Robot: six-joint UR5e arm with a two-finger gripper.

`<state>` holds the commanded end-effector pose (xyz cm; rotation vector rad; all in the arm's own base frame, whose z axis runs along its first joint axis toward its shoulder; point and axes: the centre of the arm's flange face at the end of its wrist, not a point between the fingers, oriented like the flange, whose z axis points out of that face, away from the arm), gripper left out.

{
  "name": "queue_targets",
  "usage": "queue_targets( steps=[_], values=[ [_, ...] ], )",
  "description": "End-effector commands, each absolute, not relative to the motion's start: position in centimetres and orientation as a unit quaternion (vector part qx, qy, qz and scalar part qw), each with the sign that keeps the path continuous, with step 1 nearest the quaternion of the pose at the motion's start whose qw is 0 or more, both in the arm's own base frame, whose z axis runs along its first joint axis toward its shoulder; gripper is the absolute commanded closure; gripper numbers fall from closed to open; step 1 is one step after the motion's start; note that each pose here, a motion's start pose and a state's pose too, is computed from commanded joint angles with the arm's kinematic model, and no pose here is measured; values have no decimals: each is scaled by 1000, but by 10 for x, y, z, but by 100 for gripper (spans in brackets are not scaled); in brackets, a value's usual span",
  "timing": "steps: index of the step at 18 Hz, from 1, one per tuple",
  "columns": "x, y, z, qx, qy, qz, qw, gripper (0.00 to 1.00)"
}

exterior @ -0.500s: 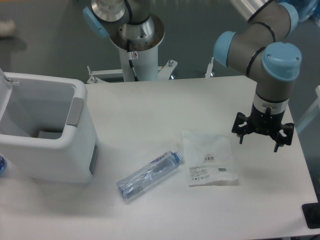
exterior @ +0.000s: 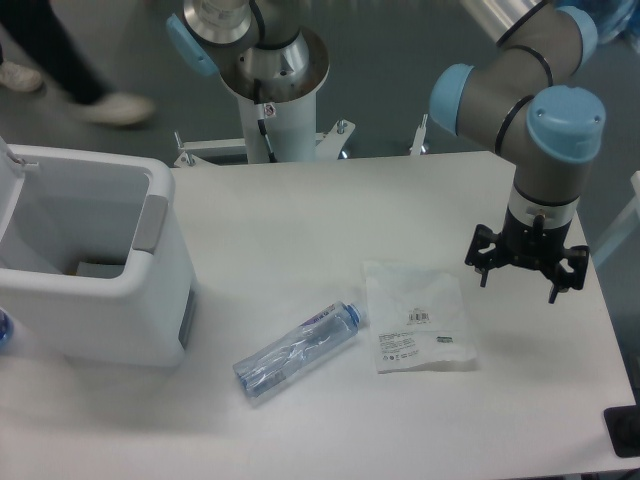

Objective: Place the trash in the trash can
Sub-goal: 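Move the gripper down toward the white plastic bag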

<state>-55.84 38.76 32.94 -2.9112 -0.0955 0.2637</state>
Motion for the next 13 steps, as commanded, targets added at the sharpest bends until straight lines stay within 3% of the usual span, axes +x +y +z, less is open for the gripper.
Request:
queue_targets(
  steps=[13],
  values=[
    [-504, 400, 256, -995, -33, 40, 80, 0]
  ],
)
